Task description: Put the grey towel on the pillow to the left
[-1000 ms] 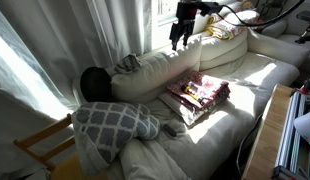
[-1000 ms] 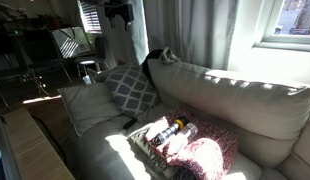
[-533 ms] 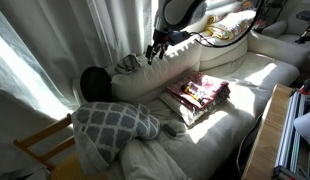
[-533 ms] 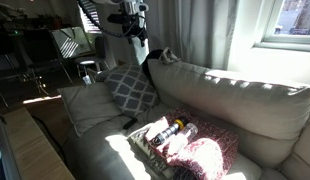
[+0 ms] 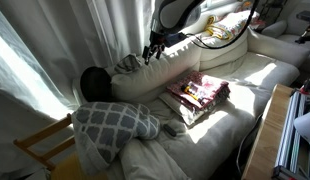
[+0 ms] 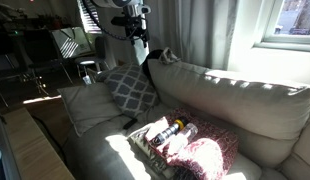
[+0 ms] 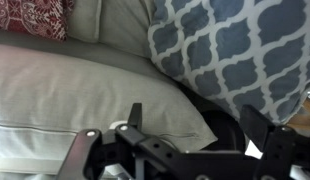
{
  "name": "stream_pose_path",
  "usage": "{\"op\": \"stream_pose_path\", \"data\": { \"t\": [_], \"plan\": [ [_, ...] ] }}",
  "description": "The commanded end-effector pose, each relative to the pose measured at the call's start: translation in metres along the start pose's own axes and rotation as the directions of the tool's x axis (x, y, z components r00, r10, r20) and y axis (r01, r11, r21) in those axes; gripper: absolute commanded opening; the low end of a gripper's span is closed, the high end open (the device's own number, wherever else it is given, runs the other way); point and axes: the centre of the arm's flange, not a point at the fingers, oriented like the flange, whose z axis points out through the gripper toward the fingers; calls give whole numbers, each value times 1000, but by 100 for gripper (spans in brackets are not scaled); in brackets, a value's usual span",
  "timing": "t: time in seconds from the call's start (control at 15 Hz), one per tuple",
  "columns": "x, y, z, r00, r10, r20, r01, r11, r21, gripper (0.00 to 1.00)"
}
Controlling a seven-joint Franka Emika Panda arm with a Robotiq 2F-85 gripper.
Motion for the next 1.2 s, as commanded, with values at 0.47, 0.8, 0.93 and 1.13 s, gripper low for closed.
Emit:
{"op": "stream_pose_path", "data": {
  "t": [0.47, 0.8, 0.93, 1.13],
  "plan": [
    [68, -6, 105, 967, 256, 6, -256, 966, 31, 100],
    [63, -6, 100, 973, 228, -45, -227, 974, 23, 100],
    [71, -5, 108, 970, 233, -62, -232, 972, 24, 100],
    [75, -4, 112, 969, 234, -72, -233, 972, 27, 100]
  ]
}}
